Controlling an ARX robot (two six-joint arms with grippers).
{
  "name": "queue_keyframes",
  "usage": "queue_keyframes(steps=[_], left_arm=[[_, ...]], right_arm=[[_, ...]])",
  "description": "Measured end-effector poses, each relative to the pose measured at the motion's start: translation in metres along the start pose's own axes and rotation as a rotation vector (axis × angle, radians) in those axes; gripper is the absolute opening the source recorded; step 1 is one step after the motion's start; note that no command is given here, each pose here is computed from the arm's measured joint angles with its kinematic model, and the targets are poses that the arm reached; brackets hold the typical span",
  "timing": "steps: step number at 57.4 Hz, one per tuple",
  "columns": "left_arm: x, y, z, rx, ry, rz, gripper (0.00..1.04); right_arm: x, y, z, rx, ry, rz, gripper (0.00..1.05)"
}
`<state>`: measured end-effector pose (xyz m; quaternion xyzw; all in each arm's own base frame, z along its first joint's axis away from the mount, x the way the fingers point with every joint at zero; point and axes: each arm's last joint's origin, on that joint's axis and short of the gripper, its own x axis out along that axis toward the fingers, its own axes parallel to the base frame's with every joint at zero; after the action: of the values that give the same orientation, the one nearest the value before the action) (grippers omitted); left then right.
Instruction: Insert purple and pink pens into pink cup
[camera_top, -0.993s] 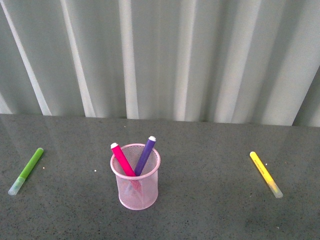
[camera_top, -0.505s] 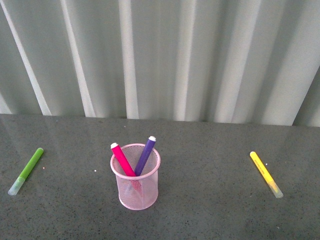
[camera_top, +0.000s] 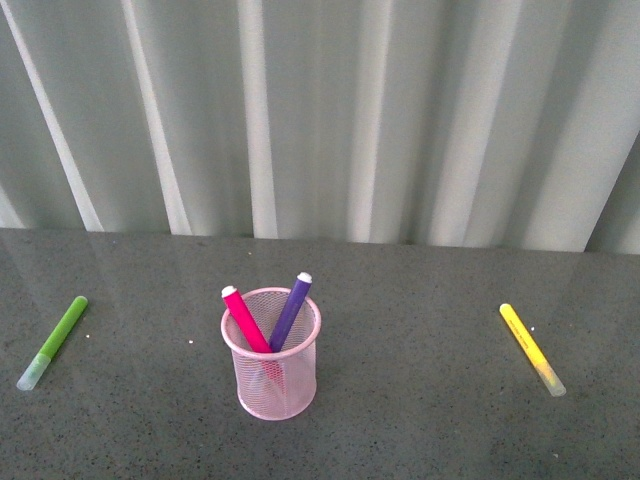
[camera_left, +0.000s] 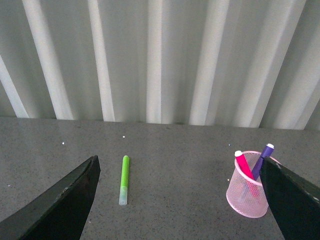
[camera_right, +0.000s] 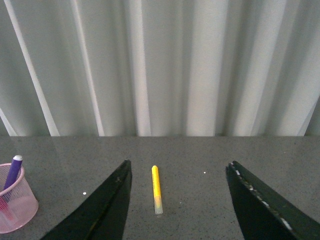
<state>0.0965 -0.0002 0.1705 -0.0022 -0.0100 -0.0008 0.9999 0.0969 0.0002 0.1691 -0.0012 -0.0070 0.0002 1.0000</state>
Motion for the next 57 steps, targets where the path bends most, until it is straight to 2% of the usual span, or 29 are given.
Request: queue_keyframes(steps=[7,9,12,57], left_arm=[[0.0000,0.0000,0.0000,0.000,0.000,0.000,0.98],[0.0000,0.0000,0.0000,0.000,0.000,0.000,0.98],[0.0000,0.0000,0.0000,0.000,0.000,0.000,0.98],[0.0000,0.0000,0.0000,0.000,0.000,0.000,0.98]], right_arm=[[0.0000,0.0000,-0.0001,0.000,0.001,0.000,0.95],[0.0000,0.0000,-0.0001,0.002,0.001,0.000,1.00],[0.0000,0.0000,-0.0001,0.002,0.001,0.000,0.97],[0.0000,0.0000,-0.0001,0.002,0.001,0.000,0.98]])
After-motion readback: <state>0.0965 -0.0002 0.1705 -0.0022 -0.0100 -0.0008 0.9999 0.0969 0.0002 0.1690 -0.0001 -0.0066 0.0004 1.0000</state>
